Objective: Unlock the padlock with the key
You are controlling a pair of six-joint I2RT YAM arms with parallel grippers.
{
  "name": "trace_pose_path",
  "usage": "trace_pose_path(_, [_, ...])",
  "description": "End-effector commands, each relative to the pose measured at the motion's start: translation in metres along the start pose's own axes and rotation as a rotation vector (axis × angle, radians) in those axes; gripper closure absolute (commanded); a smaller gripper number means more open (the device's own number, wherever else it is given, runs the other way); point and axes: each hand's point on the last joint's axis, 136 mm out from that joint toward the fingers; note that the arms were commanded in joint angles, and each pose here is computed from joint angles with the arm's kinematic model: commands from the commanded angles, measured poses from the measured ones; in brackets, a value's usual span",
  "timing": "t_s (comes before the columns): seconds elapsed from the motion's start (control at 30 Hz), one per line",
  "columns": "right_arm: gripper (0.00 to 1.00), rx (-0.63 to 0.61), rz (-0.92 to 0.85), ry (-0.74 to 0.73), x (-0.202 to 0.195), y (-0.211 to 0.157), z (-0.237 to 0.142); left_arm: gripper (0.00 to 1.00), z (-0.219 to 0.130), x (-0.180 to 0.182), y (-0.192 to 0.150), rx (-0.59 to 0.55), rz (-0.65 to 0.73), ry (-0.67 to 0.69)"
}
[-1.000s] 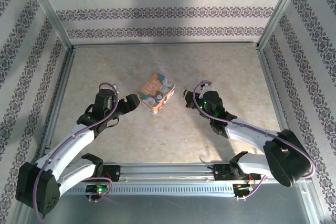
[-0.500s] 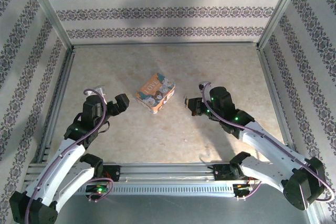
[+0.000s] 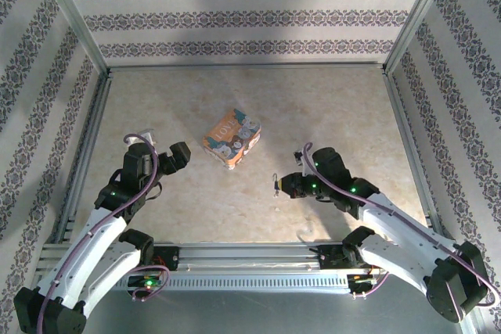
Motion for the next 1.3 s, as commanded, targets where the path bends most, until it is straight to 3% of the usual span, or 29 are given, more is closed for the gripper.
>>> trace_pose_path(0.0, [1.00, 0.022, 0.023, 0.082, 0.010, -0.006, 0.007, 0.00, -0.002, 0.009, 0.000, -0.002, 0.004, 0.034])
trace_pose_path(0.3, [1.00, 0.044, 0.071, 0.130, 0.001, -0.012, 0.039, 0.00, 0.001, 0.008, -0.004, 0.010, -0.012, 0.026])
trace_pose_path(0.83, [1.00, 0.207, 0.189, 0.082, -0.024, -0.040, 0.079, 0.00, 0.000, 0.011, -0.008, 0.028, -0.012, 0.034])
trace_pose_path(1.27, [0.58, 0.120, 0.187, 0.031, -0.029, -0.018, 0.061, 0.00, -0.002, 0.012, -0.006, 0.024, -0.002, 0.043])
Point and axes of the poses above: each hand's point on the last joint's axis, 136 mm out from that joint toward the fingers, its own z axis out along the fingers, its own x axis along the line the jaws close on, y = z × x, and after that the axes turned 4 degrees about z, right-handed
